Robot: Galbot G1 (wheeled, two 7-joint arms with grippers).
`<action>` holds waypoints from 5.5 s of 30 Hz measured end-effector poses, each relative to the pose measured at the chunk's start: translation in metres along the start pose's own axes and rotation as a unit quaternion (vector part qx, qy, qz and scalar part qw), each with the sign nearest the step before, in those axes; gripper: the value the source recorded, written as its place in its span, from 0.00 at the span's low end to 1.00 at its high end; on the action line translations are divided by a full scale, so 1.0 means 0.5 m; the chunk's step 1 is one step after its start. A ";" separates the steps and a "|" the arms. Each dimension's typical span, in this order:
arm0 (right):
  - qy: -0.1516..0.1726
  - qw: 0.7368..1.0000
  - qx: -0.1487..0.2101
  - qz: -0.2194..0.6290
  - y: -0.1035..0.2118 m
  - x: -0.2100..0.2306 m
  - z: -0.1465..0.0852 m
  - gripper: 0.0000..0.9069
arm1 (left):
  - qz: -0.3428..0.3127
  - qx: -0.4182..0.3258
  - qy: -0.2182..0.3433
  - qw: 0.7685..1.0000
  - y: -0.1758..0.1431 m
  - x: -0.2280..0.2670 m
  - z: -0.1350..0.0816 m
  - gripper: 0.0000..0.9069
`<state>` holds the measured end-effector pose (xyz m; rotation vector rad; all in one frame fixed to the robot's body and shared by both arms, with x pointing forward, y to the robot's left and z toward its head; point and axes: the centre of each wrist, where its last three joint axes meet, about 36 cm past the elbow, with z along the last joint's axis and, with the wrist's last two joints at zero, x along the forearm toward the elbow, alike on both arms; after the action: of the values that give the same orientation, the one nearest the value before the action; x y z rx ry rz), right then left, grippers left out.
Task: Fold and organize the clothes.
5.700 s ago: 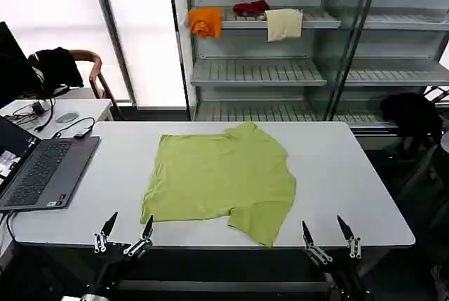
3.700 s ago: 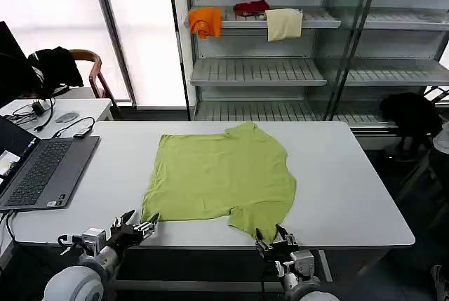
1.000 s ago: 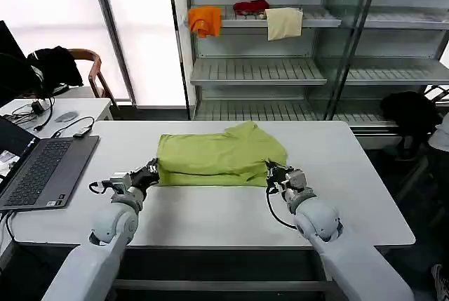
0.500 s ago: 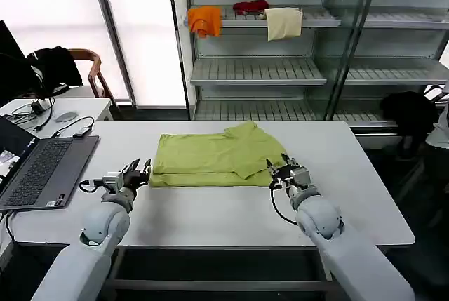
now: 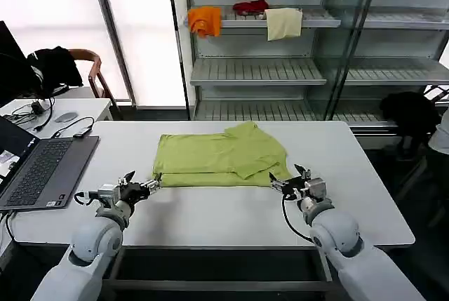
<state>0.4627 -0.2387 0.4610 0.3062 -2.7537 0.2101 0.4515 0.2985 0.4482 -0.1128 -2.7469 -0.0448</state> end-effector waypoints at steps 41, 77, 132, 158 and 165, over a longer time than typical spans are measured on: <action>0.028 0.999 -0.032 0.000 -0.044 -0.036 0.054 0.00 | 0.028 0.013 0.033 0.999 0.023 -0.051 0.061 0.00; 0.062 0.996 0.010 -0.071 0.014 0.221 0.072 0.00 | -0.073 -0.024 0.058 0.995 -0.053 0.187 0.104 0.02; -0.046 0.990 0.016 -0.132 -0.103 -0.100 -0.095 1.00 | 0.020 -0.038 -0.059 0.997 0.021 0.055 -0.035 1.00; 0.092 0.974 0.085 -0.187 -0.005 -0.398 -0.169 0.98 | 0.026 -0.034 0.045 0.998 0.087 -0.131 -0.046 1.00; 0.101 0.972 0.093 -0.193 0.011 -0.416 -0.171 0.98 | 0.022 -0.029 0.055 0.998 0.101 -0.152 -0.043 1.00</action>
<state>0.6797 -0.1792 0.4629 0.8115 -2.4178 0.3741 0.5339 0.3422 0.4398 -0.1805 -2.6328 -0.1164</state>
